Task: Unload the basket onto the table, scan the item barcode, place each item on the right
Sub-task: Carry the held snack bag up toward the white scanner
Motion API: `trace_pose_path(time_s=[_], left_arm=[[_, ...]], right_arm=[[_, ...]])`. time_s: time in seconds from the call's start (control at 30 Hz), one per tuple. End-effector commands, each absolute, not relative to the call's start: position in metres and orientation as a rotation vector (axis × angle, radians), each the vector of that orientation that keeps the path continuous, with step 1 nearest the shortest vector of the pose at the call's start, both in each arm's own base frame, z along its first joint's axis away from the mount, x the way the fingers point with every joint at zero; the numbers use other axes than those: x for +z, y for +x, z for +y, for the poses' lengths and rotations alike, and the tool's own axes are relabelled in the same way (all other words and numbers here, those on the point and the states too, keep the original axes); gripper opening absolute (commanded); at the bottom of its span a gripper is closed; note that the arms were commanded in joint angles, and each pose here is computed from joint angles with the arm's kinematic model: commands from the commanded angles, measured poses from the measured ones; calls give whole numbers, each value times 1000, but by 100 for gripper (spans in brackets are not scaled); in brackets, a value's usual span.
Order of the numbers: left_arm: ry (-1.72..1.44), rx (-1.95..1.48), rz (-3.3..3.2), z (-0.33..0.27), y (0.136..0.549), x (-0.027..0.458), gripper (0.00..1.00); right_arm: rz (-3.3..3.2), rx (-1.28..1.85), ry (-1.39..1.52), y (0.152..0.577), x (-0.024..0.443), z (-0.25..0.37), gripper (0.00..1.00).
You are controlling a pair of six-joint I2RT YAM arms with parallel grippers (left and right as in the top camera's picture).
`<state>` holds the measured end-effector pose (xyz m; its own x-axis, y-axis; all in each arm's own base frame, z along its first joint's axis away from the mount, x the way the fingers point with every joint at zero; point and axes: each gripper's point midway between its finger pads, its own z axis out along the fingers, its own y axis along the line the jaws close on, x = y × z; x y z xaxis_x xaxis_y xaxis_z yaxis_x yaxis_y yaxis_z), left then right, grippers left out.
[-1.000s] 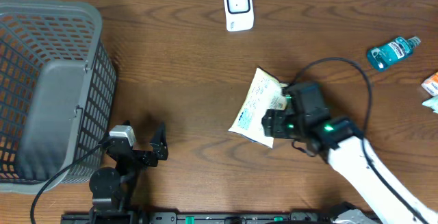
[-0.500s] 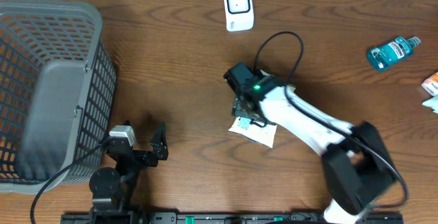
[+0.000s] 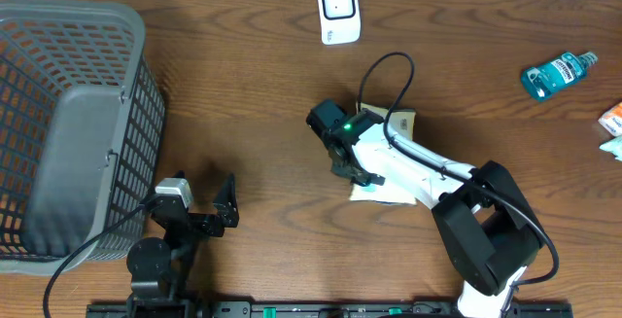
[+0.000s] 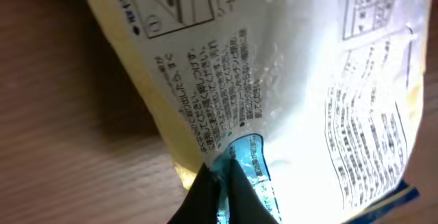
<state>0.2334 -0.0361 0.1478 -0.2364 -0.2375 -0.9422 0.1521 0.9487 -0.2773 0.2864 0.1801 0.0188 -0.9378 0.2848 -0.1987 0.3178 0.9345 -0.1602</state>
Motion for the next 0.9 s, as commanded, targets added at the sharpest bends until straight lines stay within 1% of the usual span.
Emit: trace_pose_path(time_s=[0.0,0.2,0.33,0.37,0.4,0.43,0.47,0.5,0.53,0.57,0.7,0.87], left_arm=[[-50,-370,1805,-39,232,135,98],[-50,-370,1805,-39,232,135,98],[-50,-369,1805,-39,232,135,98],[-50,-370,1805,-39,232,135,98],[-50,-370,1805,-39,232,135,98],[-50,-370,1805,-39,232,135,98],[-50,-370,1805,-39,232,135,98],[-50,-370,1805,-39,232,135,98],[-50,-369,1805,-39,232,135,98],[-50,-370,1805,-39,232,135,98],[-50,-370,1805,-39,232,135,98],[-50,-370,1805,-39,232,135,98]], right_arm=[[2947,-349,280,285,14,180,1],[2999,-294,-85,280,26,189,1],[2955,-246,-142,283,48,191,1],[2940,-225,-138,285,52,193,21],[2920,-198,-131,287,58,195,61],[2904,-170,-126,290,62,198,84],[2888,-148,-120,293,65,201,88],[2877,-133,-108,295,67,202,89],[2868,-133,-97,297,68,202,96],[2858,-148,-84,298,68,201,99],[2850,-260,-59,303,53,191,99],[2887,-424,-29,302,17,177,99]])
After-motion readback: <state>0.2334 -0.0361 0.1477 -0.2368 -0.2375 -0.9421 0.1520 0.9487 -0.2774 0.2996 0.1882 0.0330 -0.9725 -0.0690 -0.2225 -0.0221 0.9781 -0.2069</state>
